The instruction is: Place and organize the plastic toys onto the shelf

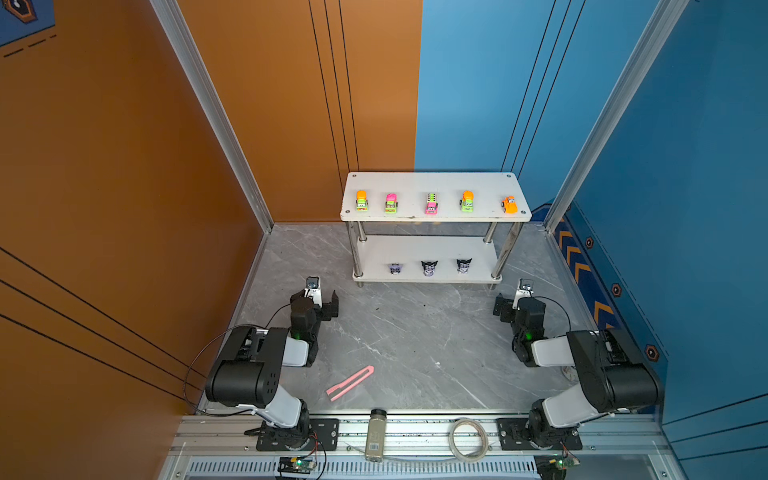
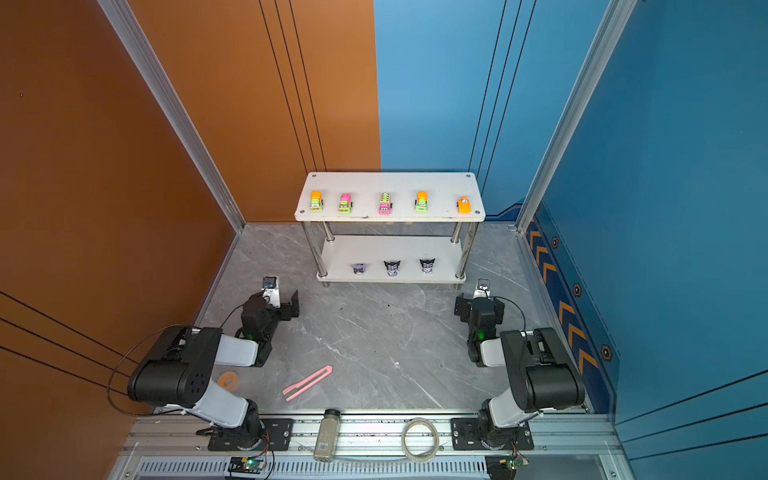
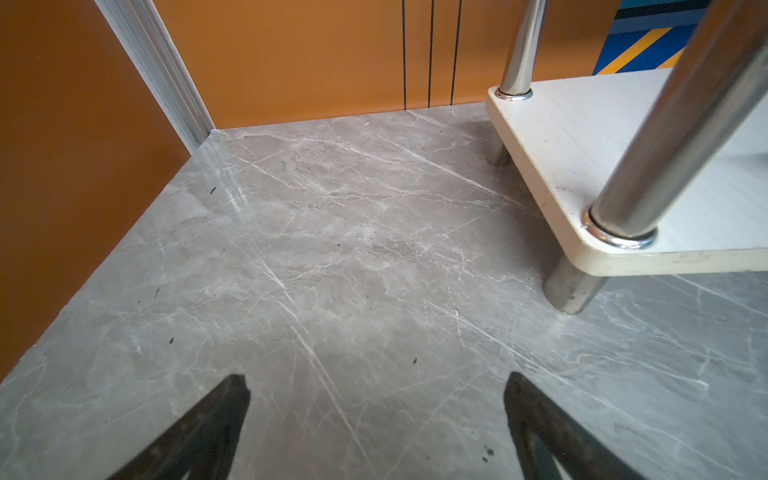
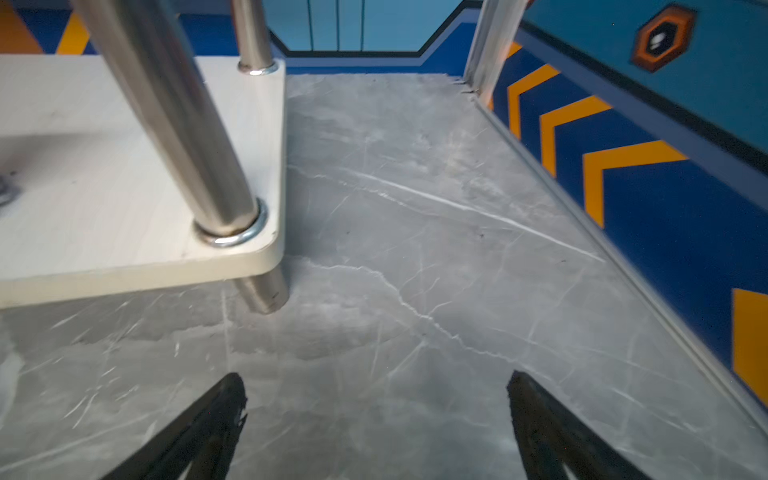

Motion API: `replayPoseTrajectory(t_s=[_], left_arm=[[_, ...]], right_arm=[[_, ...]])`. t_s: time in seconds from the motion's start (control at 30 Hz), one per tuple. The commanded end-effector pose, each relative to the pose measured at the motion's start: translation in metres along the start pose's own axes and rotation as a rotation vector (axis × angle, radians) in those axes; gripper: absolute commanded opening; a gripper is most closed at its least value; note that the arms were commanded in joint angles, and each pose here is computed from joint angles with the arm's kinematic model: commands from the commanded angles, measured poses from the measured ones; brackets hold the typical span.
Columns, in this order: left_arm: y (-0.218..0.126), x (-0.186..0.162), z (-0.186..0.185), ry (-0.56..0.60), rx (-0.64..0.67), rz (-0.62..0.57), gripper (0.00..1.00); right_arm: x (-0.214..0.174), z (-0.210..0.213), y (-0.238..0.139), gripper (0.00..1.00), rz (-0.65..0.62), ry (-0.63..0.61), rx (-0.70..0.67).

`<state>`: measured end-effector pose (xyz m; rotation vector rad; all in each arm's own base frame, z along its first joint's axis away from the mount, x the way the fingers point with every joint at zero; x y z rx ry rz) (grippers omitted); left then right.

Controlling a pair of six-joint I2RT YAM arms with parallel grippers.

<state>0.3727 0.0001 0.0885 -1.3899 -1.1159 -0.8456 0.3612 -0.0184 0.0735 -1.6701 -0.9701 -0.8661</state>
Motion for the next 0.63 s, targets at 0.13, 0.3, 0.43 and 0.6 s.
replayPoseTrajectory(t_s=[0.13, 0.3, 0.43, 0.6], left_arm=[[0.0061, 0.0085, -0.0063, -0.013, -0.039, 0.001, 0.98], [0.0063, 0.0087, -0.0062, -0.012, -0.037, 0.001, 0.98], [0.0067, 0.009, -0.0057, -0.014, -0.034, 0.001, 0.98], [0.0079, 0.0101, 0.0013, -0.032, 0.007, 0.0, 0.98]], right_arm=[[0.029, 0.0004, 0.007, 1.0, -0.063, -0.004, 0.004], [0.0302, 0.0002, 0.0047, 1.0, -0.075, -0.009, -0.011], [0.0285, 0.0015, 0.0105, 1.0, -0.048, 0.007, 0.032], [0.0287, -0.001, 0.0122, 1.0, -0.045, 0.023, 0.046]])
Point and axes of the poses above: each gripper's point midway between its finger pads, its own y axis out along the fingers, its own z axis along the line the jaws close on, x = y × z, the point moved 1 cm from there along -y, back along the fingers, and after that the axes turned 13 degrees about -y, right-handed, at the moved point
